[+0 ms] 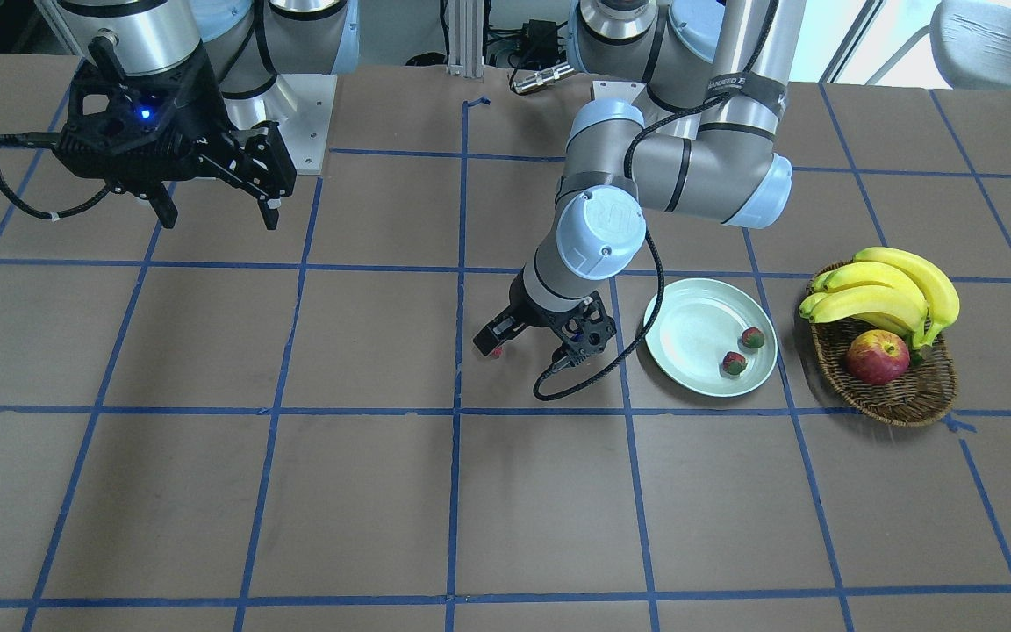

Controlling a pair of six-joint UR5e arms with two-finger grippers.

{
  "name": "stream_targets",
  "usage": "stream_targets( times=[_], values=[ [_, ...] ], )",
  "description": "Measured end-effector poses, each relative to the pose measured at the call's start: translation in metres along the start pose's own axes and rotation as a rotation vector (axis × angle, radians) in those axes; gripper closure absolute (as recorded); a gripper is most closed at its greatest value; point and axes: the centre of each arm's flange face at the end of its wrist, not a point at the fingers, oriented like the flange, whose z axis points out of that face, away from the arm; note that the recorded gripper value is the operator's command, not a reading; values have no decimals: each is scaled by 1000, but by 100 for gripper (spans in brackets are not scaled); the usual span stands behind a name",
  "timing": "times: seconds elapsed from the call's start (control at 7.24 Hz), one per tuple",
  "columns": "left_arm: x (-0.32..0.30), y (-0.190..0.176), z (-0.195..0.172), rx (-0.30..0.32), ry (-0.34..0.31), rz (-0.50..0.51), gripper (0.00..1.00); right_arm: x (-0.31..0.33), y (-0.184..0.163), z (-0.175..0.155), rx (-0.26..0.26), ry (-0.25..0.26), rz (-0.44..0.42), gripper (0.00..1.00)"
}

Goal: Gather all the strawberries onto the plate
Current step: 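Move the left gripper to the last strawberry on the table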

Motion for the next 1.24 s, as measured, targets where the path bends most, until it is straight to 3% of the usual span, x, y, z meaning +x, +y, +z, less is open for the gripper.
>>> stream_targets(
  times=[0.55,0.83,1.24],
  values=[
    [6,-5,33,-2,-45,-20,4,0,1,0,0,1,0,0],
    [7,-7,43,-13,-58,-28,17,0,2,0,0,1,0,0],
    [8,-5,50,-30,-62,-62,25,0,3,0,-1,1,0,0]
  ],
)
